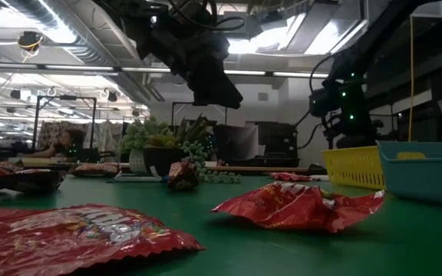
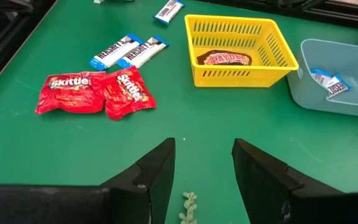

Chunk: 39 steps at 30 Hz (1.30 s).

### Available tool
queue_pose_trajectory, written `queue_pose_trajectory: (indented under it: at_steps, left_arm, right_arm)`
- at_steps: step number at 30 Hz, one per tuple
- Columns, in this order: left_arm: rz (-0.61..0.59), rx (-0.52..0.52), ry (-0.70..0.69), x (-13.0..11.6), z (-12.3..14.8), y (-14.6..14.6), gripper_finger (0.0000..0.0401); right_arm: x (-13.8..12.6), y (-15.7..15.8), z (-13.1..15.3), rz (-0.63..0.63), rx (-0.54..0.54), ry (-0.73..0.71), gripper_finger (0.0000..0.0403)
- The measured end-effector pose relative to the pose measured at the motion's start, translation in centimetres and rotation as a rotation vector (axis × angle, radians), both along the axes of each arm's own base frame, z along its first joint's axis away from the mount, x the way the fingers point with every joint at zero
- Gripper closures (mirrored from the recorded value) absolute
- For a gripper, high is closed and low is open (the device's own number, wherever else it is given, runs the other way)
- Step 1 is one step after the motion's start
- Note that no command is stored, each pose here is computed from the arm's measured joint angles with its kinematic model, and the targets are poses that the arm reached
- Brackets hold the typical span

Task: Sort candy
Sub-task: Put the white candy into the yellow bin

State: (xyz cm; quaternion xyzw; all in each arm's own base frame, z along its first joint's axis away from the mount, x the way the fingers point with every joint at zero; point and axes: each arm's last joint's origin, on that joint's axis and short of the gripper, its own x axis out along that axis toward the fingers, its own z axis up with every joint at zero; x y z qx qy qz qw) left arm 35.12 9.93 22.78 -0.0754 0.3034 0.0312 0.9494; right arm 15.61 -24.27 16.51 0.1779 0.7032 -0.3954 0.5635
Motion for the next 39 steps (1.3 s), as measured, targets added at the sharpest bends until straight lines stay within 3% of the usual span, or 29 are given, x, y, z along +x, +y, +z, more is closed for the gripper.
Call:
queue_pose_trajectory:
  at_steps: [13, 25, 39]
  left_arm:
    - [-0.001, 0.001, -0.004, 0.03, 0.02, 0.0, 0.0245]
    - [0.007, 0.002, -0.003, 0.03, 0.02, 0.01, 0.0245]
    - [0.029, 0.012, 0.001, 0.03, 0.0, 0.09, 0.0245]
  right_arm:
    - [0.04, -0.07, -0.45, 0.057, 0.03, 0.027, 0.0259]
    - [0.15, -0.04, -0.52, 0.097, 0.06, 0.0, 0.0394]
    - [0.13, 0.16, -0.52, 0.101, 0.094, -0.021, 0.0401]
